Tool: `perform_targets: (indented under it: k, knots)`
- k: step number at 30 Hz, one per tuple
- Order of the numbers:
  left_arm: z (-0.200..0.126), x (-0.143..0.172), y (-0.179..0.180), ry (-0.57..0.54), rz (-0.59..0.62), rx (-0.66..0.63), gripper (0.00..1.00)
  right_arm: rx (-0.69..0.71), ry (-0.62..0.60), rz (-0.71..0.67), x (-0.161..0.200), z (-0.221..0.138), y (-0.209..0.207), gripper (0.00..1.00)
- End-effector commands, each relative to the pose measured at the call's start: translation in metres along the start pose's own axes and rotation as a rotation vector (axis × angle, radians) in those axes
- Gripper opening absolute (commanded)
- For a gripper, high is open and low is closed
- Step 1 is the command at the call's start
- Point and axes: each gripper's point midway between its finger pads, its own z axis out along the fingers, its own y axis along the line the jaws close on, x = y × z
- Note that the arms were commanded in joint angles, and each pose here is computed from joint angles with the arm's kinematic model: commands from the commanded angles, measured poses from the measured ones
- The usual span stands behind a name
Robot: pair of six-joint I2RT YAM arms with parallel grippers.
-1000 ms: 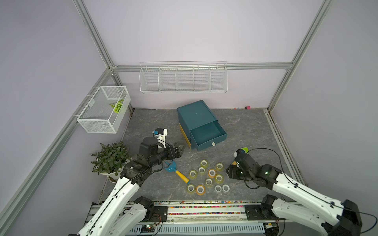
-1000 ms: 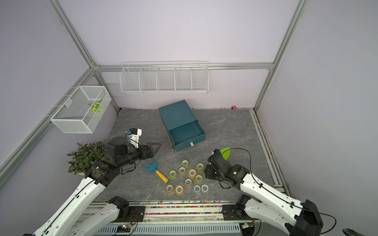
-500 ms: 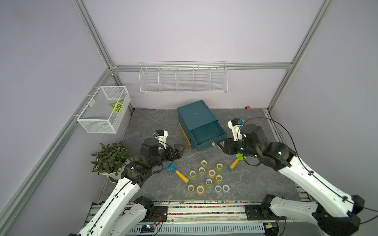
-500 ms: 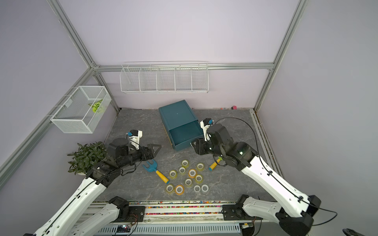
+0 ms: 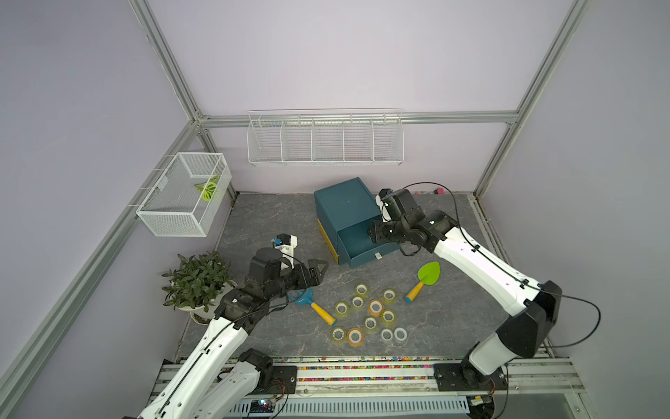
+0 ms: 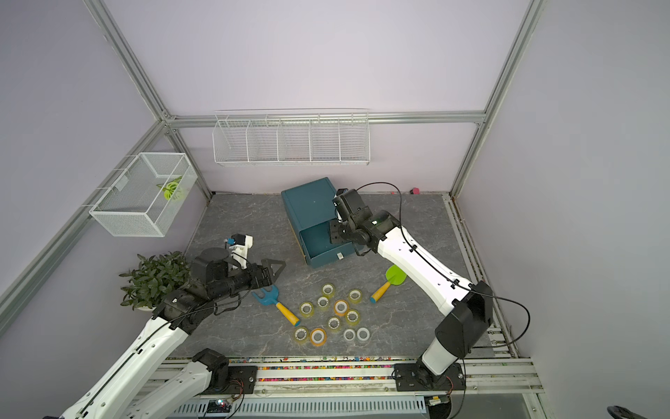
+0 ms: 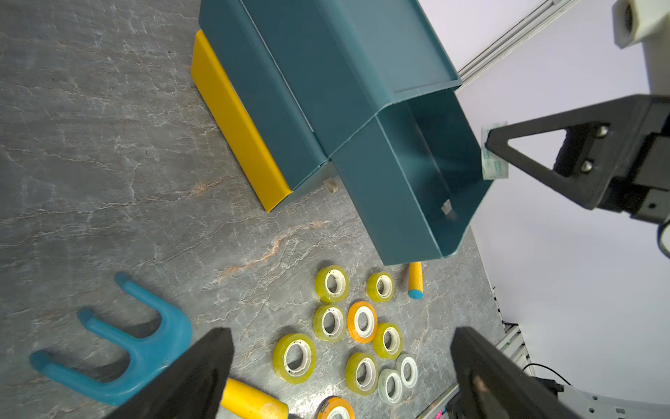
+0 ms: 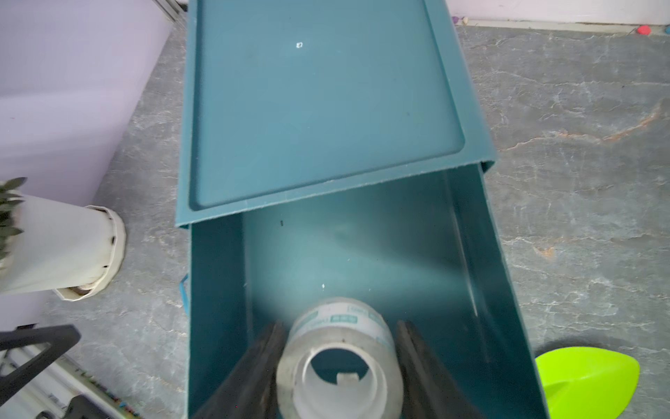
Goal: Place the transparent tape into the drawer according to color
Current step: Place the tape in the drawer.
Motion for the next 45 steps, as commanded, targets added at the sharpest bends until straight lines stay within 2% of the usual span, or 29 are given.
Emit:
perform_targets:
  k: [1,7,13,16,18,20,25,32,39,45]
  knots:
    - [0.0,0.004,0.003,0.004,-0.008,0.0,0.99,0.051,0.017,-0.022,0.001,0.002,-0.009,0.54]
    - [0.002,0.008,0.001,0.024,-0.008,0.014,0.99,0.04,-0.017,-0.018,-0.011,-0.003,-0.004,0.59]
    - [0.0,0.011,-0.003,0.032,-0.004,0.036,0.99,0.022,-0.065,-0.032,-0.026,-0.025,-0.001,0.61]
    - [-0.002,0.015,-0.007,0.041,-0.004,0.054,0.99,0.003,-0.105,-0.029,-0.029,-0.044,0.0,0.66]
    - [-0.001,0.019,-0.01,0.053,0.0,0.06,0.99,-0.008,-0.133,-0.027,-0.027,-0.058,-0.002,0.75]
    - [0.001,0.027,-0.013,0.075,0.008,0.063,0.99,-0.014,-0.142,-0.022,-0.02,-0.068,-0.005,0.79]
    - [0.012,0.067,-0.014,0.172,0.015,0.045,0.97,-0.032,-0.137,-0.044,0.02,-0.088,-0.008,0.76]
    - [0.03,0.114,-0.016,0.28,0.021,0.047,0.94,-0.019,-0.083,-0.03,0.102,-0.099,-0.029,0.74]
    - [0.046,0.149,-0.035,0.436,0.152,0.018,0.92,0.004,0.011,0.031,0.184,-0.086,-0.059,0.73]
    - [0.063,0.172,-0.054,0.516,0.277,0.005,0.88,0.03,0.071,0.065,0.228,-0.074,-0.078,0.72]
